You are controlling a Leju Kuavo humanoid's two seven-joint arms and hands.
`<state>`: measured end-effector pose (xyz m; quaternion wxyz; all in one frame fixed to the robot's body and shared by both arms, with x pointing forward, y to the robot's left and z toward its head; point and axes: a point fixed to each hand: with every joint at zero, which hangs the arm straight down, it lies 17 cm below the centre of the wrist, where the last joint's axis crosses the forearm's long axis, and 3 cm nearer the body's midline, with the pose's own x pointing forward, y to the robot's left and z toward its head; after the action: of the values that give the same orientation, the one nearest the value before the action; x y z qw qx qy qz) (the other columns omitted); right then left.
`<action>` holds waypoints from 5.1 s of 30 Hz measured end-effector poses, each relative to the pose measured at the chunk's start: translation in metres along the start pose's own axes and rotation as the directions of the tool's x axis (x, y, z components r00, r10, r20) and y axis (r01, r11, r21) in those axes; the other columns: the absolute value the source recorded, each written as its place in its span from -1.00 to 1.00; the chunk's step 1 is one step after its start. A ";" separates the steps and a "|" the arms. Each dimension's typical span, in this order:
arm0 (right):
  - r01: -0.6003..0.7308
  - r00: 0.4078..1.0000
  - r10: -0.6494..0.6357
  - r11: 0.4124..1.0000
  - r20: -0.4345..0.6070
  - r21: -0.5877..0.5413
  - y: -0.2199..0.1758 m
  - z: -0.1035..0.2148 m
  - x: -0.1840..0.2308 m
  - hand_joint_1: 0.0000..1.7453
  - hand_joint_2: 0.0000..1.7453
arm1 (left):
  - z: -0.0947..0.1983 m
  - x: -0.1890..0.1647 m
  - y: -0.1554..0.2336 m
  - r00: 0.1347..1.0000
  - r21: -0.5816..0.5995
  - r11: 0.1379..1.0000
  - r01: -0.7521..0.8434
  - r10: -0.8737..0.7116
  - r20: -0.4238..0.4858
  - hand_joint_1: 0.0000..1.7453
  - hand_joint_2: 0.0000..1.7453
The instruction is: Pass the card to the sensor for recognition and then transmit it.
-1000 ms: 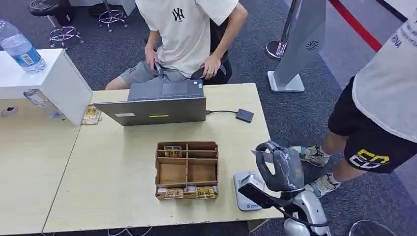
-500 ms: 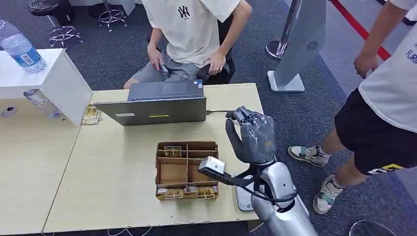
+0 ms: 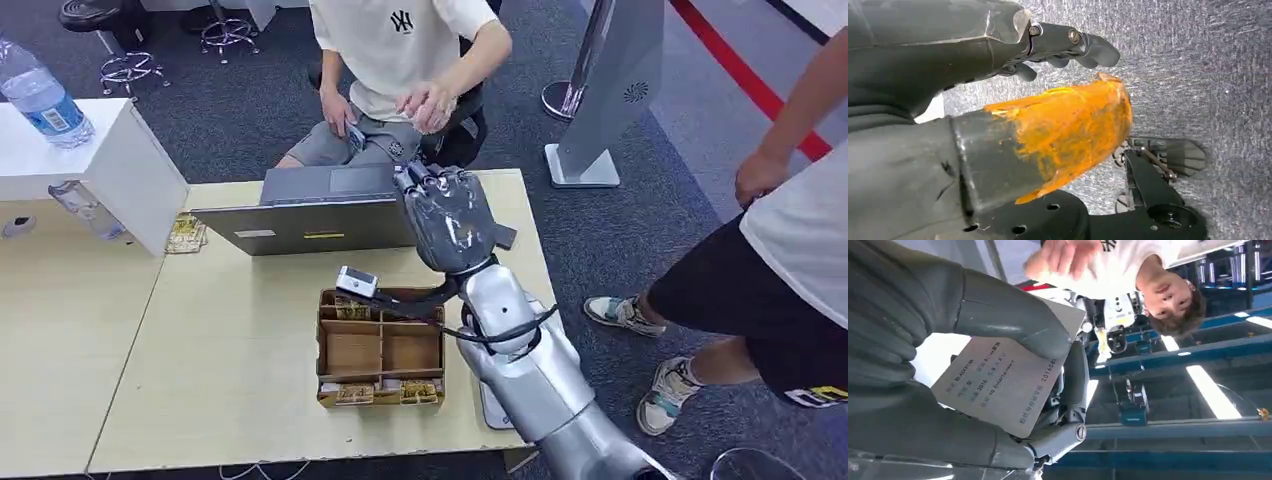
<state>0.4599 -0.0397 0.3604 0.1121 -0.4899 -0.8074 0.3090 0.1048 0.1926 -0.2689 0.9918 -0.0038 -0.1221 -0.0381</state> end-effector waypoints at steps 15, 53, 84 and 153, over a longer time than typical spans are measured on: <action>-0.075 0.994 0.078 0.996 -0.071 0.048 0.024 -0.025 -0.026 1.00 1.00 | 0.000 0.005 -0.005 0.999 -0.012 0.999 0.041 -0.041 0.005 -1.00 -1.00; 0.066 0.998 -0.067 0.996 -0.010 -0.059 -0.060 0.071 0.031 -1.00 1.00 | 0.000 0.000 -0.001 1.000 0.020 1.000 -0.011 0.011 0.013 -1.00 -1.00; 0.240 0.969 -0.239 0.971 -0.068 0.006 -0.091 0.146 0.072 -0.02 1.00 | 0.000 0.000 0.006 0.996 0.050 0.995 -0.091 0.090 0.020 -1.00 -1.00; 0.305 0.946 -0.264 0.921 -0.189 0.244 0.027 0.179 0.071 0.06 1.00 | 0.000 0.000 0.004 0.999 0.040 0.998 -0.047 0.047 0.021 -1.00 -1.00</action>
<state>0.3576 -0.0395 0.1953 0.2829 -0.3695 -0.8095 0.3580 0.1049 0.1964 -0.2691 0.9910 0.0131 -0.1328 -0.0122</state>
